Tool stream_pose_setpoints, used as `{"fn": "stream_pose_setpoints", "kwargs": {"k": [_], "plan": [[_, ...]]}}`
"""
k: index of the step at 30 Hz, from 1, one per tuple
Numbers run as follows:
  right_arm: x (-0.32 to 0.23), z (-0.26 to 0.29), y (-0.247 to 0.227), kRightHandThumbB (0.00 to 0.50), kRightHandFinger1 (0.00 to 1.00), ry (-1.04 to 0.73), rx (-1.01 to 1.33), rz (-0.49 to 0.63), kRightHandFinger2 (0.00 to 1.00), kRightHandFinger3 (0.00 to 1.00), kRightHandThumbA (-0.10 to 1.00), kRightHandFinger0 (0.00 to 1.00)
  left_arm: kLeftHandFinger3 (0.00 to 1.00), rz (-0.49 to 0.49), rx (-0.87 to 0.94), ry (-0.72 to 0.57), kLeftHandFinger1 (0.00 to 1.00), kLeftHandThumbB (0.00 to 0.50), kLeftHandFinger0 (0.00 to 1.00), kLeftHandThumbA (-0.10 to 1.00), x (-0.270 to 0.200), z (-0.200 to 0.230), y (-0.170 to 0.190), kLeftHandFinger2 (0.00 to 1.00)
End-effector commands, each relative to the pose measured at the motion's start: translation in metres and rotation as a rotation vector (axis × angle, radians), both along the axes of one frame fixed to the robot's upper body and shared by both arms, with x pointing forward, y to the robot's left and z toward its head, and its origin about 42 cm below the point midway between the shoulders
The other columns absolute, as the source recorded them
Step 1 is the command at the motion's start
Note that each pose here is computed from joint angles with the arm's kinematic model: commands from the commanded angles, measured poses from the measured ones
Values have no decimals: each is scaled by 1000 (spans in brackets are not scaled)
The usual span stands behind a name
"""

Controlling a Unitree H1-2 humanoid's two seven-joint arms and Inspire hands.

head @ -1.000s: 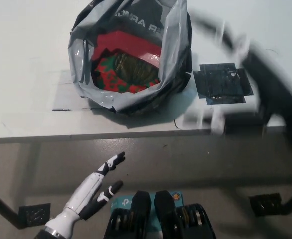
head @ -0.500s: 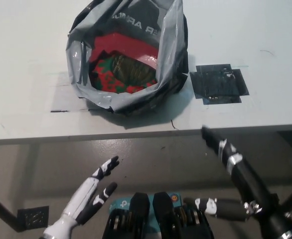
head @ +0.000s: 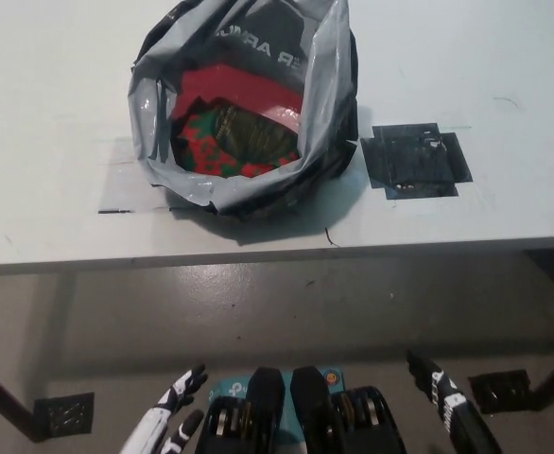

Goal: The robot uses its right hand to pick up a bag of coffee beans and puts it in the black plastic bag, then the robot grabs the top of the bag and lifts it.

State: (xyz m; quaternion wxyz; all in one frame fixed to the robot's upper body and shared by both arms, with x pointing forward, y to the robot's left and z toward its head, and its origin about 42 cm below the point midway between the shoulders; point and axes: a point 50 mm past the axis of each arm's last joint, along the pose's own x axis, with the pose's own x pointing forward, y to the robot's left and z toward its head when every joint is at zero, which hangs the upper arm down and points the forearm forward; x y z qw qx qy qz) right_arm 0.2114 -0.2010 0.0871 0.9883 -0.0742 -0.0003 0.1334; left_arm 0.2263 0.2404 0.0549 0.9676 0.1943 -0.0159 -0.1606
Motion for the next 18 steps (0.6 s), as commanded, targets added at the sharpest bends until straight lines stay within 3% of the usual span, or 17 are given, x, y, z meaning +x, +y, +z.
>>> {"fn": "stream_pose_setpoints", "kwargs": {"k": [1, 10, 14, 15, 18], "plan": [[-5, 7, -7, 315, 1000, -332, 34, -137, 1000, 1000, 1000, 1000, 1000, 100, -132, -214, 1000, 299, 1000, 978, -7, 20, 7, 1000], [1, 6, -2, 302, 1000, -334, 29, -135, 1000, 1000, 1000, 1000, 1000, 117, -128, -211, 1000, 290, 1000, 970, -8, 20, 14, 1000], [-2, 7, -2, 277, 1000, -339, 3, -134, 1000, 1000, 1000, 1000, 1000, 122, -131, -207, 1000, 295, 1000, 969, -12, 18, 14, 1000], [-1, 7, -2, 252, 1000, -344, -7, -130, 1000, 1000, 1000, 1000, 1000, 122, -129, -209, 1000, 304, 1000, 973, -12, 18, 14, 1000], [-1, 8, -2, 251, 1000, -350, -17, -120, 1000, 1000, 1000, 1000, 1000, 124, -123, -208, 1000, 308, 1000, 979, -13, 19, 14, 1000]]}}
